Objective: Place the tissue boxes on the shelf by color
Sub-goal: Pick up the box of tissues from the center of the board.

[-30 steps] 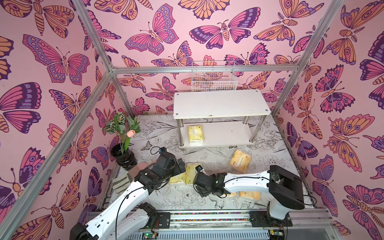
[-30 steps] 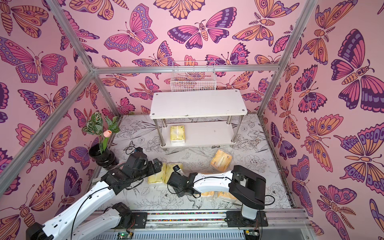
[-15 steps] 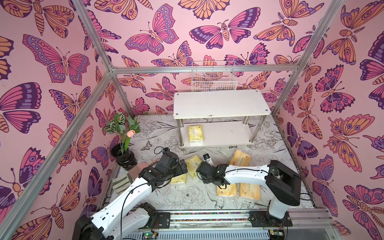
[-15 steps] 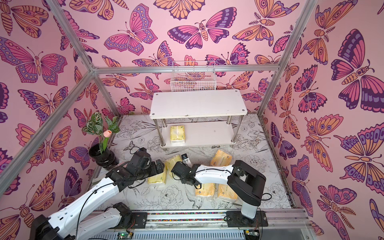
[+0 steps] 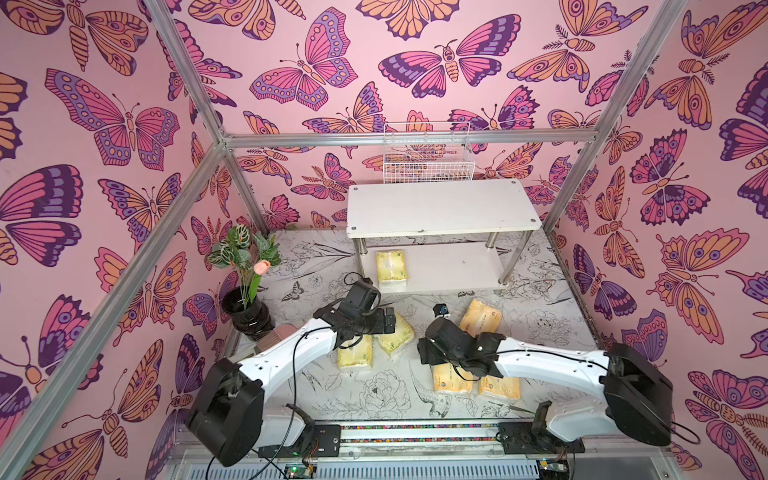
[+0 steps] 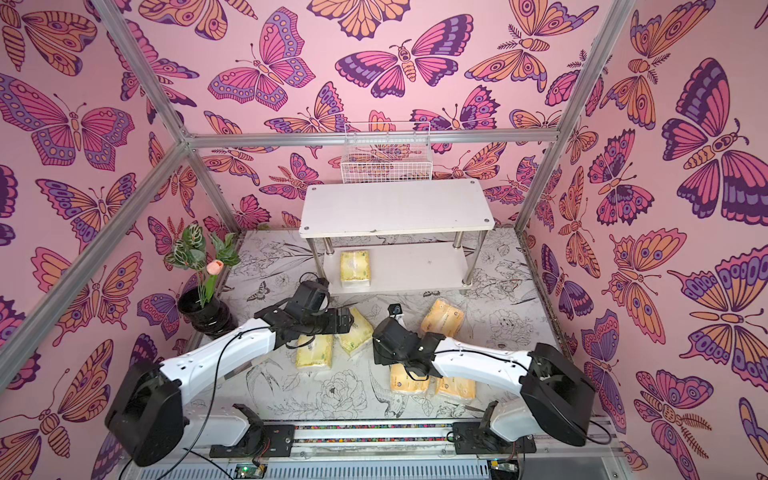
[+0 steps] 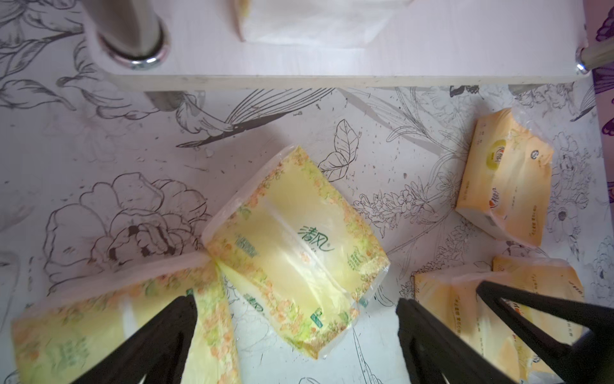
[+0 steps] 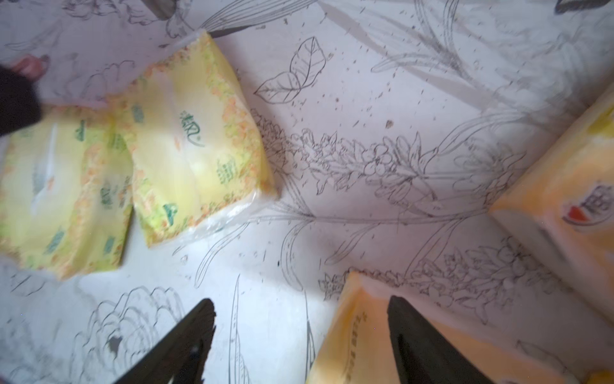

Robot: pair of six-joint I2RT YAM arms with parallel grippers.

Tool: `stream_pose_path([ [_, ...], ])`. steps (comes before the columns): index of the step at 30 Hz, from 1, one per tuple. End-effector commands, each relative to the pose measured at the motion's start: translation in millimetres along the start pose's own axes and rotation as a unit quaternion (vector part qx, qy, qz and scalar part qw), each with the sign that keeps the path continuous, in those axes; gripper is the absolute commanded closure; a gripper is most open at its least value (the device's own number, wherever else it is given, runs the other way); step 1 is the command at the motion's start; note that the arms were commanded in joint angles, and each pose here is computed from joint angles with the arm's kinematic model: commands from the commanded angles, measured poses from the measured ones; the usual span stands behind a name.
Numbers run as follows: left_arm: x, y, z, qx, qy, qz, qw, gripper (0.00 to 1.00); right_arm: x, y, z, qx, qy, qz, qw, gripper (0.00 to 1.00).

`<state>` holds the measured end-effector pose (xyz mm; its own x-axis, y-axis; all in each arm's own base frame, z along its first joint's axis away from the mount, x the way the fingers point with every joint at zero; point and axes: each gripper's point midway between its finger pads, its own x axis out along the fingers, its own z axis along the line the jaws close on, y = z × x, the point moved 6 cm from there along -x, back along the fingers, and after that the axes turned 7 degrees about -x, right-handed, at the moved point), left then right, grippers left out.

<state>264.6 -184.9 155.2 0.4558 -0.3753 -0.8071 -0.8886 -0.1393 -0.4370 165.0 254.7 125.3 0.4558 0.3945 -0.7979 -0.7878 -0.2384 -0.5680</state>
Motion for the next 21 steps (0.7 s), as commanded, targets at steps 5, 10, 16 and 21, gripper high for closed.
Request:
stream_pose_path([
  [5, 30, -11, -12, 0.048, 0.013, 0.017, 0.999, 0.0, -21, 11, 14, 0.047, -0.142, -0.022, 0.988, 0.15],
  [10, 44, -14, -12, 0.054, 0.01, 0.022, 0.998, 0.0, -28, 12, 15, 0.061, -0.175, -0.041, 0.982, 0.14],
  [16, 50, -13, -4, 0.054, -0.008, 0.024, 0.998, 0.0, -22, 13, 18, 0.069, -0.19, -0.041, 0.979, 0.14],
  [21, 41, -17, 8, 0.046, -0.045, -0.012, 0.998, 0.0, -14, 13, 22, 0.072, -0.194, -0.038, 0.978, 0.14],
])
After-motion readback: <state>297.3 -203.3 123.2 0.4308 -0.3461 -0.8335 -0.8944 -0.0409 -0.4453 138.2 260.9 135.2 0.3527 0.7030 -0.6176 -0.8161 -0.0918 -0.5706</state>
